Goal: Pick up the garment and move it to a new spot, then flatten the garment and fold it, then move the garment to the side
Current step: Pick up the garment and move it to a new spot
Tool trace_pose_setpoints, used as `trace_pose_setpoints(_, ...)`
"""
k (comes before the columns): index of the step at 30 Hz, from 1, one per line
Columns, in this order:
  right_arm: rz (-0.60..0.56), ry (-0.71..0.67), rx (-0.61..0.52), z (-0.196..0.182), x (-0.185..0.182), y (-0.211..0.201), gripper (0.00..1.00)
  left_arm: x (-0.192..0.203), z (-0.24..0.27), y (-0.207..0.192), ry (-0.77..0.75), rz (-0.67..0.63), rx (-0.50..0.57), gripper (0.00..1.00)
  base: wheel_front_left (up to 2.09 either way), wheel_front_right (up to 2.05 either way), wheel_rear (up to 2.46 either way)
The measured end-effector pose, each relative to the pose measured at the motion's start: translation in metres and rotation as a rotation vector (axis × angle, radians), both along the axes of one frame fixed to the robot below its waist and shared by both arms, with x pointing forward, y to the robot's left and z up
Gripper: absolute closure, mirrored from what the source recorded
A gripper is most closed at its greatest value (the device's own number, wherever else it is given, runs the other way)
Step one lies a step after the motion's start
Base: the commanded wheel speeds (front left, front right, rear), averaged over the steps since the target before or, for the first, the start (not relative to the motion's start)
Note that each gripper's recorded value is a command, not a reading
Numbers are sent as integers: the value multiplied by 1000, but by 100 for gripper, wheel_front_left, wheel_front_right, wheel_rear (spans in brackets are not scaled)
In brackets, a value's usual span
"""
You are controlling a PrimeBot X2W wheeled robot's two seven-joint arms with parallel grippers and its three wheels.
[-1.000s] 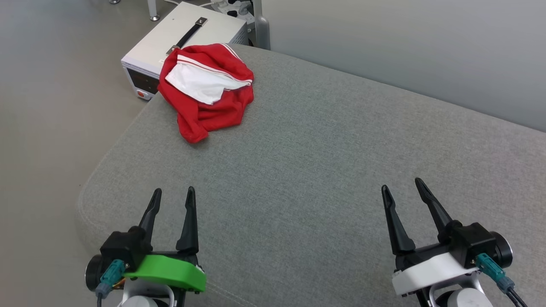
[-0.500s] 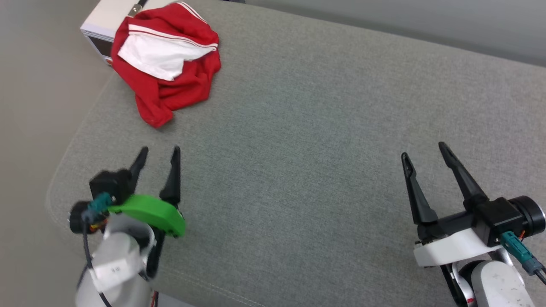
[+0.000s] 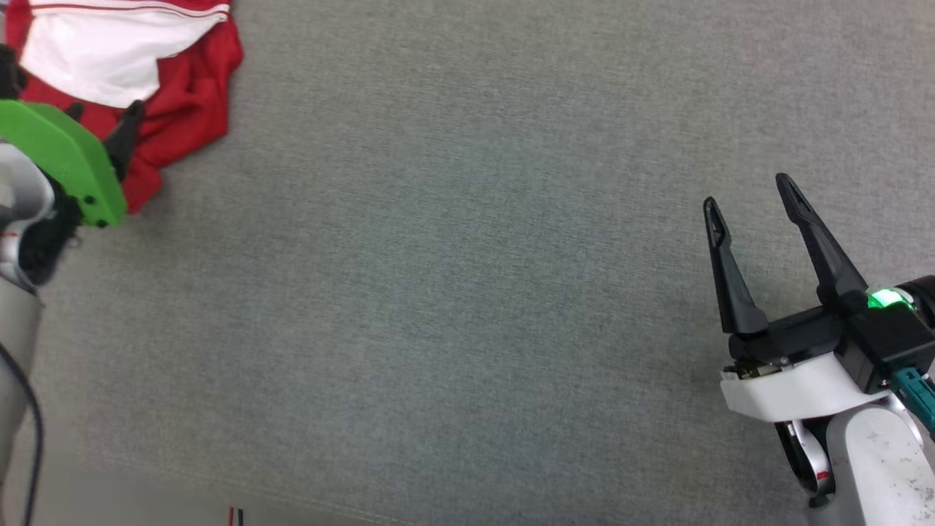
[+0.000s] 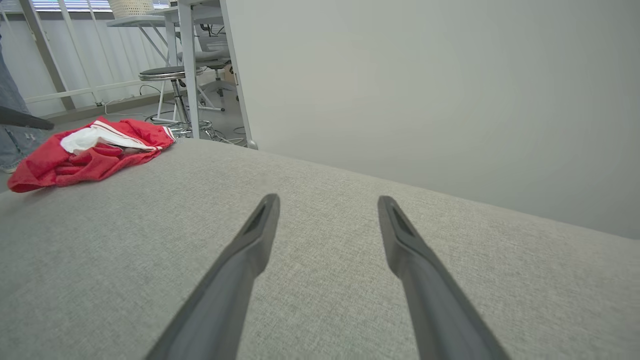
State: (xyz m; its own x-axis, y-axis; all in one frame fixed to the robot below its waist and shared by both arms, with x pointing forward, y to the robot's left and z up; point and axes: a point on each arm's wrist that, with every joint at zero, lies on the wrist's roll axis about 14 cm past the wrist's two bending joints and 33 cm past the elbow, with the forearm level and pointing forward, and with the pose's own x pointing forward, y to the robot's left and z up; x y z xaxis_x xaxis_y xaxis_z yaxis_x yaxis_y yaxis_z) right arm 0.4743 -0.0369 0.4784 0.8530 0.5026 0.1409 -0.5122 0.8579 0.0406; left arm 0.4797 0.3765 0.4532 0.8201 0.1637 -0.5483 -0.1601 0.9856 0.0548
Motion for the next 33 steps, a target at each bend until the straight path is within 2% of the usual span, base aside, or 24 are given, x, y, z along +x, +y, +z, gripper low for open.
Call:
trace_pose_setpoints(3, -27, 19, -8, -10, 4, -10, 0, 9, -13, 11, 119, 2, 11, 0, 0, 0, 0)
trace_pose_setpoints(8, -64, 68, -35, -33, 5, -26, 0, 23, -49, 2, 266, 1, -61, 0, 0, 0, 0)
trace_pose_setpoints(19, -112, 125, -72, -65, 12, -46, 0, 45, -101, 3, 404, 32, -89, 0, 0, 0, 0)
trace_pose_setpoints(20, -115, 127, -74, -66, 13, -47, 0, 45, -104, 2, 422, 35, -102, 7, 0, 0, 0)
trace_pose_setpoints(21, -119, 129, -76, -67, 13, -49, 0, 45, -106, 0, 437, 38, -119, 100, 0, 0, 0)
trace_pose_setpoints(26, -123, 124, -83, -65, 13, -50, 0, 44, -102, -6, 446, 37, -167, 100, 0, 0, 0)
trace_pose_setpoints(33, -120, 95, -77, -48, 11, -46, 0, 45, -77, -9, 308, 11, -150, 100, 0, 0, 0)
